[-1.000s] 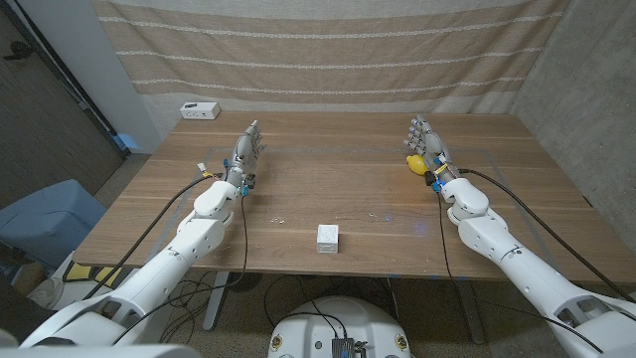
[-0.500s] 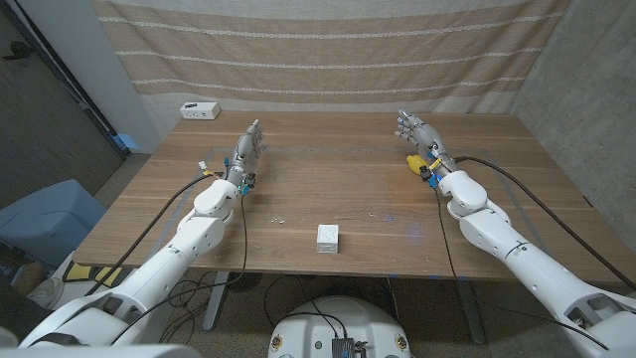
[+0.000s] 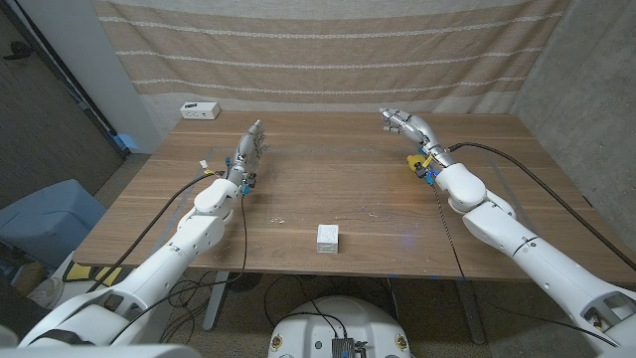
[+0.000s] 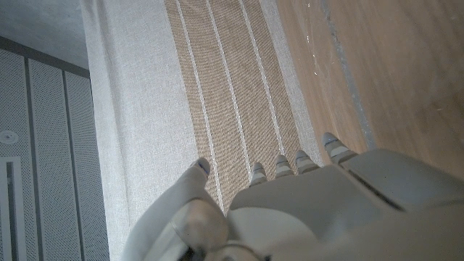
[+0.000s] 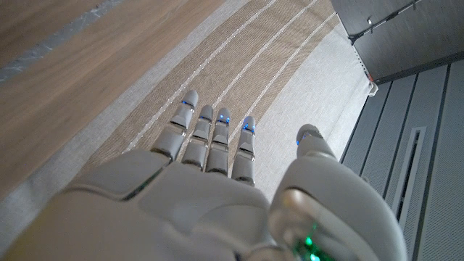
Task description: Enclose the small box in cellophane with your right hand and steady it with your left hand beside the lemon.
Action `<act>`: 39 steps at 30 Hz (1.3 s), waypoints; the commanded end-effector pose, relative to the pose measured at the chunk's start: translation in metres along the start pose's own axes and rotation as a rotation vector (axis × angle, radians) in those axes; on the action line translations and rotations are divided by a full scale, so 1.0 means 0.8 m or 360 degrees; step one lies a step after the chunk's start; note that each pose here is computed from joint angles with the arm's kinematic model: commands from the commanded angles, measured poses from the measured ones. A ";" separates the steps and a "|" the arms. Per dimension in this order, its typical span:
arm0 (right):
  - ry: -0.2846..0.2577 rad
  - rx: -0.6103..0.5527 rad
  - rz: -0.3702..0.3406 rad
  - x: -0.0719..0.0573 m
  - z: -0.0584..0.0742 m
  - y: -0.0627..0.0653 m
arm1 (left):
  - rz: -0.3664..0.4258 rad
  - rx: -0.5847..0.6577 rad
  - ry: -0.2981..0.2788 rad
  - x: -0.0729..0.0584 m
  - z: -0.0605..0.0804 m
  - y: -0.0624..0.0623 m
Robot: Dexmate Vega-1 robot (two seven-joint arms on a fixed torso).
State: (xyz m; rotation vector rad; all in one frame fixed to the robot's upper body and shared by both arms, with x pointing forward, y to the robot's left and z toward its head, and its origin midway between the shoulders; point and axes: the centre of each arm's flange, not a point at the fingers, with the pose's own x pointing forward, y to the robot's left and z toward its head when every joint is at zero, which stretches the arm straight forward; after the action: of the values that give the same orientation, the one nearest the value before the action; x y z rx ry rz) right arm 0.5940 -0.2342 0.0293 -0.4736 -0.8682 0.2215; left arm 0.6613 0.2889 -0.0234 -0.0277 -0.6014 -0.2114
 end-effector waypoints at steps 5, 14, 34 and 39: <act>-0.0142 -0.0374 0.0184 0.000 0.052 0.020 | -0.0018 0.0002 0.0009 0.000 0.000 -0.003; -0.0199 -0.0539 0.0302 -0.006 0.073 0.032 | -0.0029 0.0008 0.0008 0.000 0.001 -0.007; -0.0367 -0.0724 0.0535 -0.022 0.106 0.057 | -0.0033 0.0032 0.0001 -0.014 0.008 -0.015; -0.0377 -0.0734 0.0580 -0.028 0.109 0.064 | -0.0027 0.0028 -0.0003 -0.021 0.008 -0.019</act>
State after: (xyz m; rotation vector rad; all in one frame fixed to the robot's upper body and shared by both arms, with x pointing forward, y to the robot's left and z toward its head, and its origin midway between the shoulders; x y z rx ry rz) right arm 0.5256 -0.1803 0.0437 -0.9837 -1.0430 0.3700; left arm 0.6502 0.2798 -0.0247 -0.0059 -0.6014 -0.2297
